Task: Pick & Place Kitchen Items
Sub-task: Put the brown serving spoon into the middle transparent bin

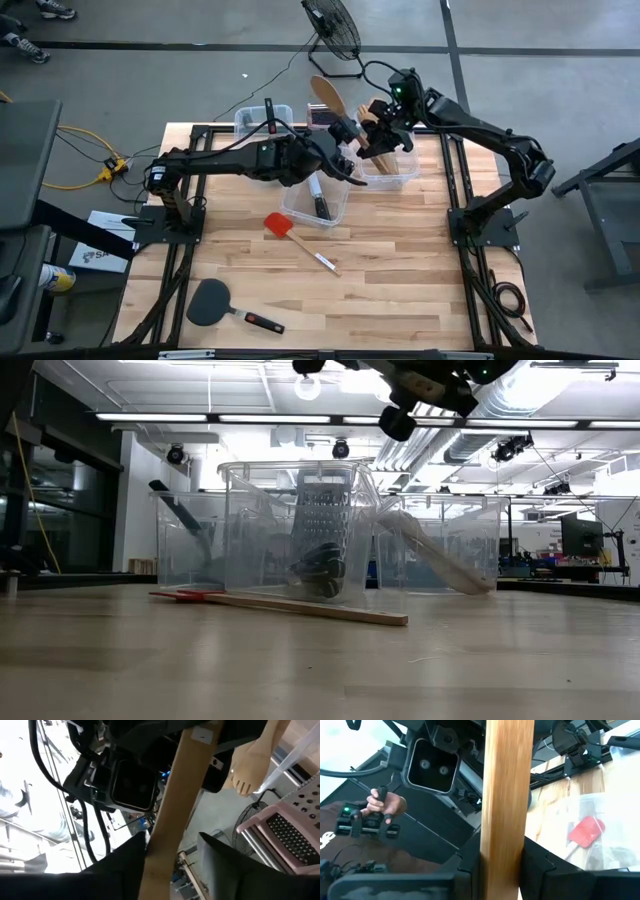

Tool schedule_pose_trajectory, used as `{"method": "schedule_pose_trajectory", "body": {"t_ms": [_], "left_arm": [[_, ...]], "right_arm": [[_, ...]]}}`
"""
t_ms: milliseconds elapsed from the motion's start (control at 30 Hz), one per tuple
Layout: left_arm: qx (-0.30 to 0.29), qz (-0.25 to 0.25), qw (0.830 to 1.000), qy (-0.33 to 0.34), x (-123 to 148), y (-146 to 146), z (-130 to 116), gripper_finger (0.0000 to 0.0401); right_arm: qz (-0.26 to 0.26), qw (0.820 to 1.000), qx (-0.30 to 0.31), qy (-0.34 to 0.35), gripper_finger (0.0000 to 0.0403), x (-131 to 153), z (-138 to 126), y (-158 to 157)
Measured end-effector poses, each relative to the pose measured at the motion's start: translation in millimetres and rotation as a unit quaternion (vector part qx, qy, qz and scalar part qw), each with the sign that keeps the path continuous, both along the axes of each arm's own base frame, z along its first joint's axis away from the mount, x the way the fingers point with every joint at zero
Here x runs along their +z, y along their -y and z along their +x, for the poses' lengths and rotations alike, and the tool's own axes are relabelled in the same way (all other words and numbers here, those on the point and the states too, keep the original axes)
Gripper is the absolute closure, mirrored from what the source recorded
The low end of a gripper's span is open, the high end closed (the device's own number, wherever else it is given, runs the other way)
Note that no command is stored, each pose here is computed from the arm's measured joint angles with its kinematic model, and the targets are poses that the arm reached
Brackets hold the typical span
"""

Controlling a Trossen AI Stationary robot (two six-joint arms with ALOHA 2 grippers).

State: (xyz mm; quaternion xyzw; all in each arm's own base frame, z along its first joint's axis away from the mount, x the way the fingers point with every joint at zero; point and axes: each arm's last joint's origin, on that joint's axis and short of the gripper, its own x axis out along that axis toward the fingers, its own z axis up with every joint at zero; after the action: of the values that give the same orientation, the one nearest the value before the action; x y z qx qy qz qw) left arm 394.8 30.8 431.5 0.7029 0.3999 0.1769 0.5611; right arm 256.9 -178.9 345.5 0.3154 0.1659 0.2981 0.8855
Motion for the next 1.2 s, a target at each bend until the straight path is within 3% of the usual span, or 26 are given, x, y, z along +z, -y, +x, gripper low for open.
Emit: {"method": "schedule_pose_trajectory", "body": {"t_ms": [433, 667, 800, 1033, 1133, 1200], "left_arm": [[0.079, -0.038, 0.994, 0.072, -2, 5, -2, 0.0216], [0.128, -0.133, 0.963, 0.198, -3, 4, -8, 0.0216], [0.151, -0.216, 0.932, 0.250, -6, 1, -20, 0.0215], [0.184, -0.425, 0.832, 0.306, -15, -13, -36, 0.0215], [0.221, -0.481, 0.791, 0.306, -20, -22, -43, 0.0215], [0.241, -0.504, 0.772, 0.304, -22, -26, -48, 0.0215]], "right_arm": [[-0.008, 0.996, -0.084, -0.014, 0.0322, 2, -21, 27], [-0.019, 0.980, -0.186, -0.068, 0.0323, -5, -42, 46], [-0.054, 0.957, -0.254, -0.131, 0.0323, -13, -53, 49], [-0.149, 0.884, -0.364, -0.250, 0.0323, -24, -61, 50], [-0.182, 0.855, -0.398, -0.279, 0.0323, -25, -58, 50], [-0.199, 0.838, -0.414, -0.295, 0.0323, -26, -57, 49]]}}
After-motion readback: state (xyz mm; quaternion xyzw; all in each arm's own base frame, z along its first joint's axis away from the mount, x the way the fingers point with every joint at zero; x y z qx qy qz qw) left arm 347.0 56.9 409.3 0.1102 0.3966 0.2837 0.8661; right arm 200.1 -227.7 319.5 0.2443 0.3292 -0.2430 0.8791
